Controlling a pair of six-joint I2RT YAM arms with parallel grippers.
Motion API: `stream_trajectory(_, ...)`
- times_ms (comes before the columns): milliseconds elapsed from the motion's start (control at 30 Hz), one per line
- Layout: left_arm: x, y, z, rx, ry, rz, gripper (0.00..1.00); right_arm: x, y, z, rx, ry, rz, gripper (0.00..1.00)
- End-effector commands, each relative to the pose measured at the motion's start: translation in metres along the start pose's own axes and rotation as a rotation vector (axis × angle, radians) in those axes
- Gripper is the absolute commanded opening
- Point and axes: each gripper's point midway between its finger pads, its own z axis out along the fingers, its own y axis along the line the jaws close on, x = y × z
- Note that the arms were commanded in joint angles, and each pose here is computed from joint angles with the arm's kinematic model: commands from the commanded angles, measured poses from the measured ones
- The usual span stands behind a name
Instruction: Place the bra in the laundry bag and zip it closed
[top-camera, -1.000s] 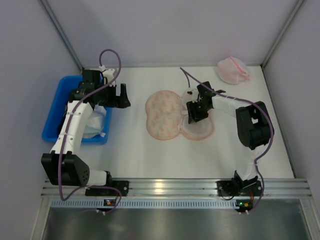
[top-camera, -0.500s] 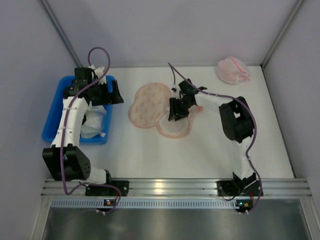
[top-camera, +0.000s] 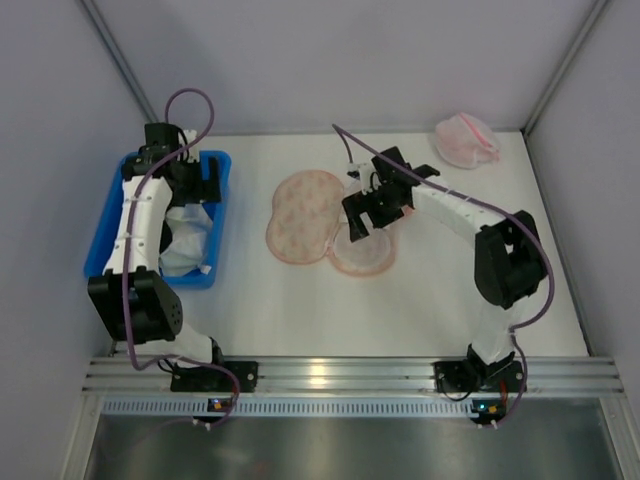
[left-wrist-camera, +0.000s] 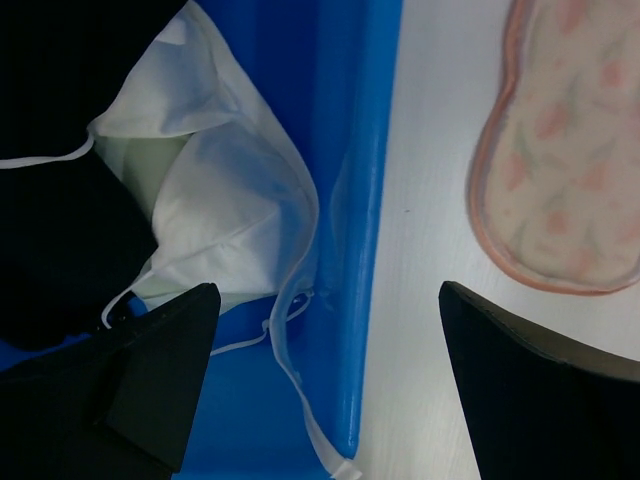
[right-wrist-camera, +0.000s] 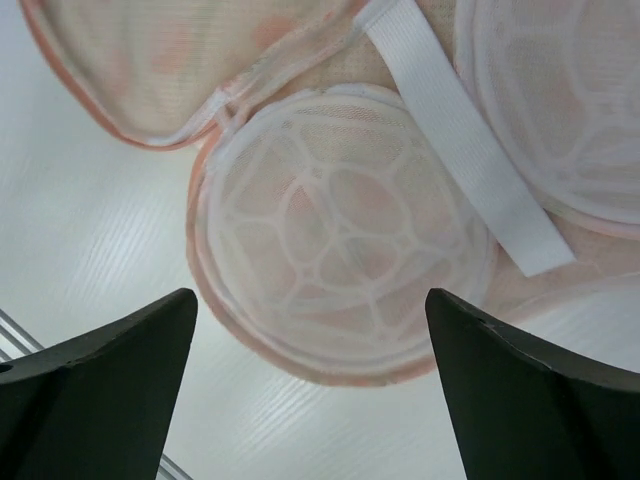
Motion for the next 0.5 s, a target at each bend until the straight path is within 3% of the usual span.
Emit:
stream_trajectory(0, 0.005, 0.037, 0.010, -0.142, 0.064, 0.008, 0.96, -0.022, 0.010, -0.060, 0.010, -0.110, -0.129, 0.99)
stream_trajectory(167, 0.005, 0.077, 0.036, -0.204, 0.127, -0.061, 0.87, -0.013, -0.001, -0.084, 0.072, -0.130, -0.135, 0.99)
stream_trajectory(400, -0.028, 0.136, 0.057, -0.274, 0.101, -0.139, 0.79, 0.003, -0.020, -0.103, 0.095, -0.145, -0.063, 0.99)
stream_trajectory(433, -0.048, 0.142, 0.054, -0.284, 0.052, -0.138, 0.78, 0.003, -0.021, -0.104, 0.089, -0.149, -0.049, 0.99)
stream_trajectory(467, -0.048, 0.145, 0.070, -0.279, 0.074, -0.137, 0.78, 0.003, -0.025, -0.107, 0.093, -0.155, -0.033, 0.99)
